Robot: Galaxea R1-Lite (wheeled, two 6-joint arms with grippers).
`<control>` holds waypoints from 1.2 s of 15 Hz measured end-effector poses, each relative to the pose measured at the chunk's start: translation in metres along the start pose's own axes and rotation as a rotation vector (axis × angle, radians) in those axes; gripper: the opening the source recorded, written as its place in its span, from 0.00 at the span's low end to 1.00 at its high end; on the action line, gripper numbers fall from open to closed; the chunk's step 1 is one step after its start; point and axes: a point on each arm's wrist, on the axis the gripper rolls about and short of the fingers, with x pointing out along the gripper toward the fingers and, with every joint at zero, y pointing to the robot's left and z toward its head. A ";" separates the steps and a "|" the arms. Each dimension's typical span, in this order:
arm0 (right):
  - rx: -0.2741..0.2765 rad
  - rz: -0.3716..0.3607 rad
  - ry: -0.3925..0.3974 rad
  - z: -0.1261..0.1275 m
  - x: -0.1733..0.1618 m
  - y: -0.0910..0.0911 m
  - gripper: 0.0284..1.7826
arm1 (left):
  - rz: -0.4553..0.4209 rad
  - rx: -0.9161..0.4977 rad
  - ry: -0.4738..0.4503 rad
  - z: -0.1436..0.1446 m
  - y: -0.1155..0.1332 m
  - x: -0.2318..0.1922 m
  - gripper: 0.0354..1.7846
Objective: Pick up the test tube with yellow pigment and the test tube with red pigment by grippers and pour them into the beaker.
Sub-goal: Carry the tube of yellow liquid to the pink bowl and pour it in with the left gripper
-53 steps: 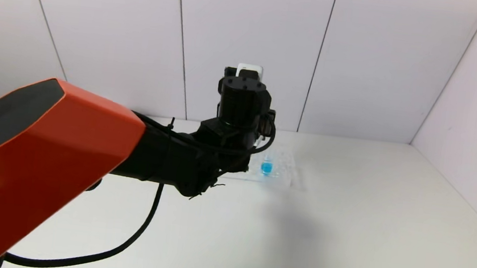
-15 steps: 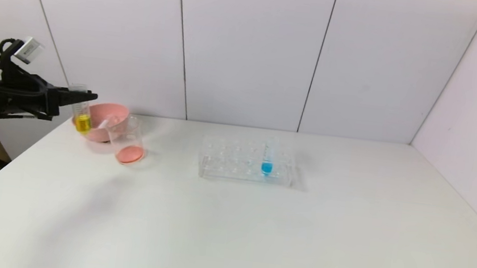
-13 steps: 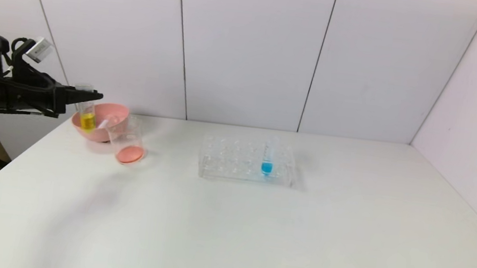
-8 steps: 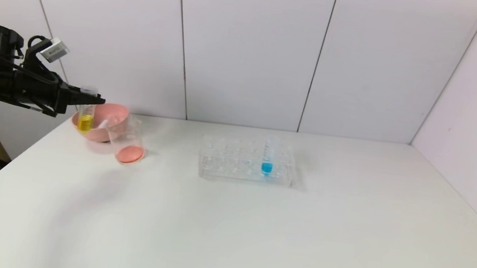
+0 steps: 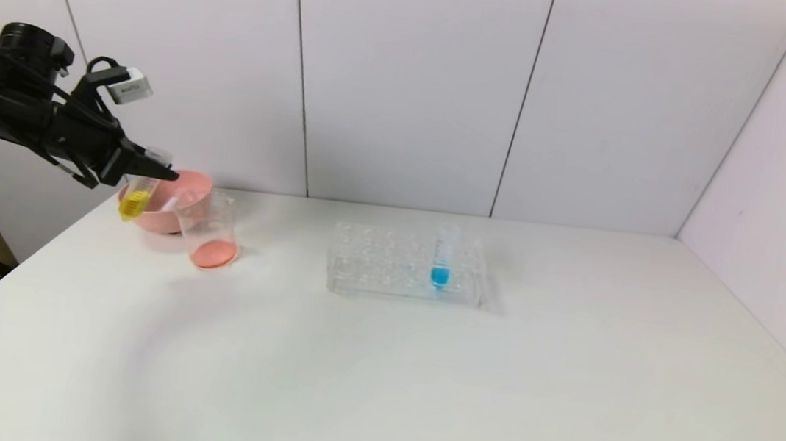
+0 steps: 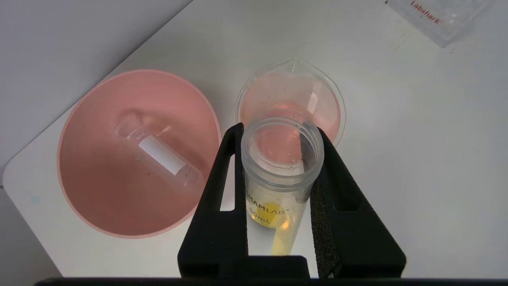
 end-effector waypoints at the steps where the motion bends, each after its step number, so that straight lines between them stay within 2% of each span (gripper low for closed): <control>1: 0.000 0.000 0.000 0.000 0.000 0.000 0.96 | 0.014 0.023 0.031 0.002 -0.002 0.005 0.24; 13: 0.000 0.000 0.000 0.000 0.000 0.000 0.96 | 0.148 0.241 0.320 0.032 -0.041 0.033 0.24; 18: 0.000 0.000 0.000 0.000 0.000 0.000 0.96 | 0.247 0.306 0.435 0.039 -0.047 0.030 0.24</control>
